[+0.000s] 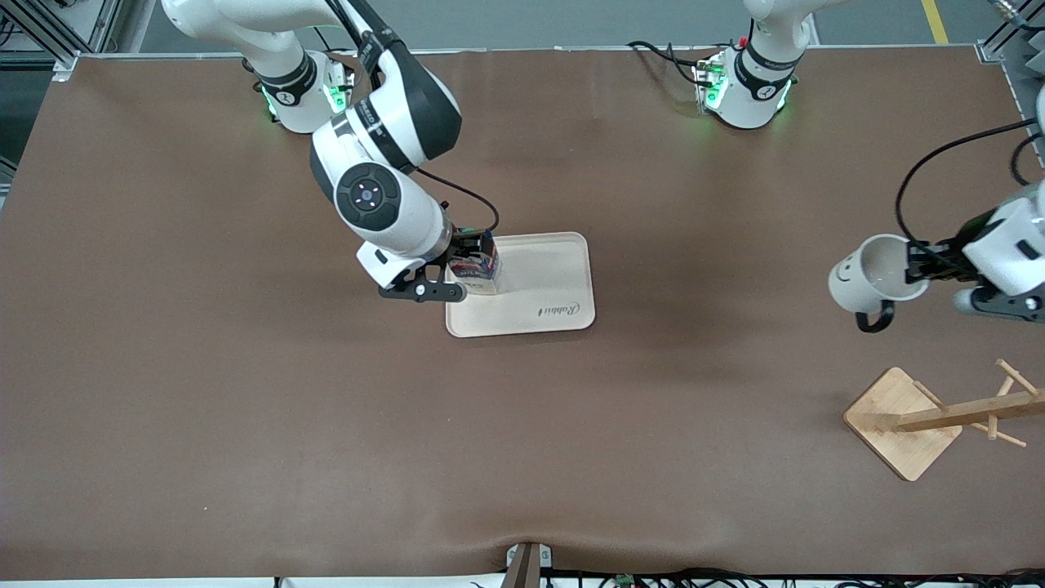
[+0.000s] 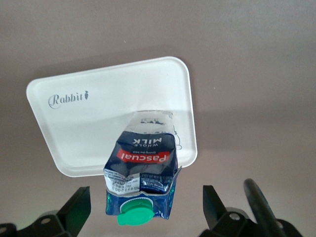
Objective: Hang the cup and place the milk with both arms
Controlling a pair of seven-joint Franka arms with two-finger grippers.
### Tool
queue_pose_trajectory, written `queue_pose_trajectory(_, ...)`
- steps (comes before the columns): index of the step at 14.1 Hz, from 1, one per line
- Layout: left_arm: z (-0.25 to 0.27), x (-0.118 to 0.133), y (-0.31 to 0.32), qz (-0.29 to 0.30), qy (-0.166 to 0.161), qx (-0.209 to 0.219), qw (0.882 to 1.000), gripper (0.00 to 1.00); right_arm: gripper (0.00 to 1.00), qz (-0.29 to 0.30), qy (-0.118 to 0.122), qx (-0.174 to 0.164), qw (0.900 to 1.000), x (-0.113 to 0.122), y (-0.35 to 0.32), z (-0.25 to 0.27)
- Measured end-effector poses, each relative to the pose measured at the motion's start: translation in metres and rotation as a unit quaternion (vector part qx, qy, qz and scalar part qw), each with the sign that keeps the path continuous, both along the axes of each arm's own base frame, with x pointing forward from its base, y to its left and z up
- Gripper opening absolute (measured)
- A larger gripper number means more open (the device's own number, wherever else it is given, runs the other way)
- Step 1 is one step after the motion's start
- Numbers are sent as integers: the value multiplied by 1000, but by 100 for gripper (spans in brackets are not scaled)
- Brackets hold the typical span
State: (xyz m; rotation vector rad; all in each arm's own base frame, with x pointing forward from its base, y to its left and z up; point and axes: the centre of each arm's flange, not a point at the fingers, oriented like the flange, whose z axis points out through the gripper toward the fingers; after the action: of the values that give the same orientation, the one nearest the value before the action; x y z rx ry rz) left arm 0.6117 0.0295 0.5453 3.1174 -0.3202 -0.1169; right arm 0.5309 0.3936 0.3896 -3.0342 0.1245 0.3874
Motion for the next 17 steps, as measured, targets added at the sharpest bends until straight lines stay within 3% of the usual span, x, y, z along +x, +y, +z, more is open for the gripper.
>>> queue_pose_trajectory(3, -4, 11, 44, -35, -10, -11, 999, 7, 100, -7, -8, -33, 999, -8, 7, -9)
queue_pose_trajectory(12, -24, 38, 129, -79, -63, -11, 995, 7, 100, -18, -35, -30, 999, -27, 32, -54)
queue_pose_trajectory(14, -27, 38, 139, -78, -68, -10, 995, 7, 95, -18, -35, -31, 999, -29, 33, -57)
queue_pose_trajectory(17, -26, 37, 151, -70, -76, -8, 995, 7, 70, -25, -36, -33, 998, -23, 26, -55)
